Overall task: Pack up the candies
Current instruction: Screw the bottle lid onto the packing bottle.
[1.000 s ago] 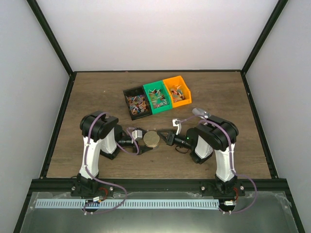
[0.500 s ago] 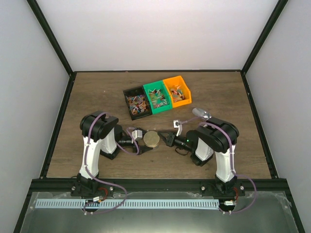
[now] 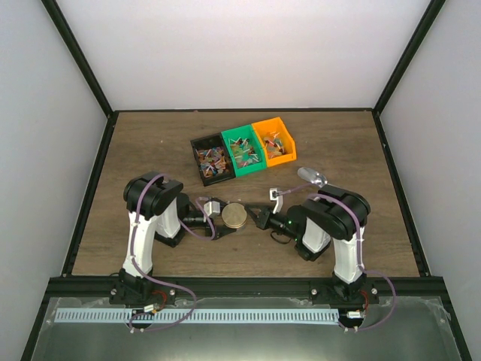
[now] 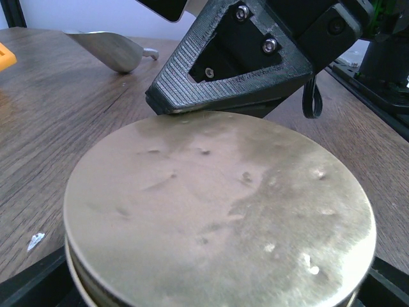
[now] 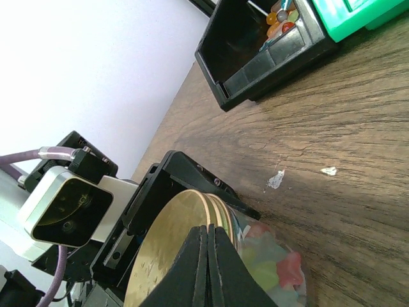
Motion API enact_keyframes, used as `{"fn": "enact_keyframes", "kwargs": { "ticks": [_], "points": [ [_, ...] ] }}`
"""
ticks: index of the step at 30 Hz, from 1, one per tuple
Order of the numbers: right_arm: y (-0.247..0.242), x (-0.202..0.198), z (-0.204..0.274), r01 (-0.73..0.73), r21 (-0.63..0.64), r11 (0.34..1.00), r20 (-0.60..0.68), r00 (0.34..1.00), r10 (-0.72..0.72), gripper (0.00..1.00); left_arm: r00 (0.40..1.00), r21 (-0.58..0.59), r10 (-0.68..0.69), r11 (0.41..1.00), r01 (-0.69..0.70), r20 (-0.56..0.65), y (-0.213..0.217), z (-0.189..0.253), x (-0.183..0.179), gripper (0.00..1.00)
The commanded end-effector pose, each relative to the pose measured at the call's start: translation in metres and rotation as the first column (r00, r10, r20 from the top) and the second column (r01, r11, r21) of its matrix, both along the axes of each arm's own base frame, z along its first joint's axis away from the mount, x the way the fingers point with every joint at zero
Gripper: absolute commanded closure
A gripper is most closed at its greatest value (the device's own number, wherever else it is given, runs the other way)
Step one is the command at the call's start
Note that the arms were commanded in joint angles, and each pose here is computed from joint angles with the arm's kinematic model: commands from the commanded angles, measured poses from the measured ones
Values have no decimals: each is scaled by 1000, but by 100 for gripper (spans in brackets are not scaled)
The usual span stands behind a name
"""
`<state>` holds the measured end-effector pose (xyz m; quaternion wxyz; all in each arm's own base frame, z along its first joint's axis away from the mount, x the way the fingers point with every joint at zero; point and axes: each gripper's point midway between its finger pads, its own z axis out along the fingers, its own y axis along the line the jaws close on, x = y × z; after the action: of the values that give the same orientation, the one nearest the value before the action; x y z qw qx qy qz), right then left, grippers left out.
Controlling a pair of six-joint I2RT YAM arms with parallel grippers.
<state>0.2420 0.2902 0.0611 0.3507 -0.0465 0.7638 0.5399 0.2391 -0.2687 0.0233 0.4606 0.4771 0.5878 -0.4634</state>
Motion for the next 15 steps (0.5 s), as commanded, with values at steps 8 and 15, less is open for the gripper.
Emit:
{"fn": "enact_keyframes", "kwargs": {
  "ticks": [8, 15],
  "points": [
    [-12, -199, -15, -646, 48, 762, -144, 750, 645, 99, 811, 81, 499, 862, -501, -306, 52, -44, 59, 15],
    [-16, -199, -11, -628, 44, 777, -145, 765, 627, 99, 800, 74, 519, 849, -523, -301, 56, -40, 64, 15]
  ]
}}
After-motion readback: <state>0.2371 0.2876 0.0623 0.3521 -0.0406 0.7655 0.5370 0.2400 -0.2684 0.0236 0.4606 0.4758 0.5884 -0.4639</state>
